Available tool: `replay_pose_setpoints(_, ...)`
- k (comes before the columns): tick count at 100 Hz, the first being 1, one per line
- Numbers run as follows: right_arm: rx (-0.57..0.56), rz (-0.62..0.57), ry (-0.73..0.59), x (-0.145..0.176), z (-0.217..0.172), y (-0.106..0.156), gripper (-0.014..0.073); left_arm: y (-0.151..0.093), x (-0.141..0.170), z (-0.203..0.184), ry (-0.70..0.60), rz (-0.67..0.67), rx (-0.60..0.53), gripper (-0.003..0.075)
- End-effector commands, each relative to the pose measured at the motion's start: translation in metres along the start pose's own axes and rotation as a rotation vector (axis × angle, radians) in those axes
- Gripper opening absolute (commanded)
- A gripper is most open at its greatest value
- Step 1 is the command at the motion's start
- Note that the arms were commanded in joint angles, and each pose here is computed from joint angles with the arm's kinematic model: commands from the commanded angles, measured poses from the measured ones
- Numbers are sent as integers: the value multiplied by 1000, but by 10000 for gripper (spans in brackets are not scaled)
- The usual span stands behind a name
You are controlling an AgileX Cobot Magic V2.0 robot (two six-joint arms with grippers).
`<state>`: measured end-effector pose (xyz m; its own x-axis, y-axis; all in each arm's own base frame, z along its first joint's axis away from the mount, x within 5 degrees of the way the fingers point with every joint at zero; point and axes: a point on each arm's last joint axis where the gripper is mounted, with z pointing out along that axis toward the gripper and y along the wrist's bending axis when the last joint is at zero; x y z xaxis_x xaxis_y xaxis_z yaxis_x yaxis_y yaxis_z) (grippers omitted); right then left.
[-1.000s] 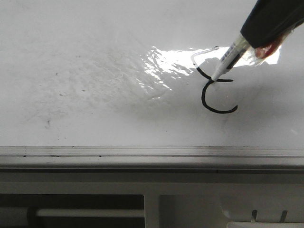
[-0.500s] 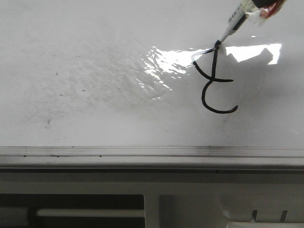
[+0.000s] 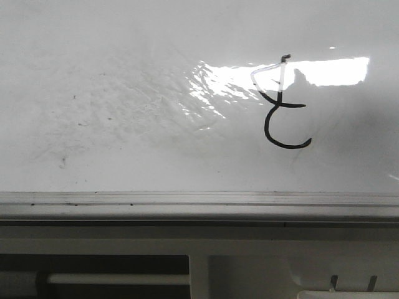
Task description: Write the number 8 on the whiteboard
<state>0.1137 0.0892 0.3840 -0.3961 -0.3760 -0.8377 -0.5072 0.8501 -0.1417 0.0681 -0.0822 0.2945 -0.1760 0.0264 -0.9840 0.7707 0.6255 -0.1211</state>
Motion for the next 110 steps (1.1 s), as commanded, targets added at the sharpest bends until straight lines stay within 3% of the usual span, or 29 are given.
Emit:
replay_pose_setpoints(1,-40,-25,-1,3,4,5,-66,1,-8,6,3,4,-4,49)
replay_pose_setpoints(17,-282,-141,-20,12,19,34,-66,-8,-11,29,167,133,128,303)
replay_pose_setpoints(24,-329,-220,-16,11,25,41,-66,-12,-18,40,223,203,203,340)
replay_pose_setpoints(46,-436,-385,-99,1,30,55,-71,-22,-35,79,352,390,443,335)
replay_pose_setpoints(77,-572,-441,-83,-5,38,72,-71,-33,-37,126,426,415,600,335)
replay_pose_setpoints(93,-586,-444,-67,-4,41,74,-71,-41,-36,136,439,420,636,328)
replay_pose_setpoints(100,-586,-444,-67,-4,41,74,-71,-41,-35,138,444,419,638,270)
replay_pose_setpoints(110,-588,-442,-67,-4,41,74,-71,-41,-33,139,450,416,639,78)
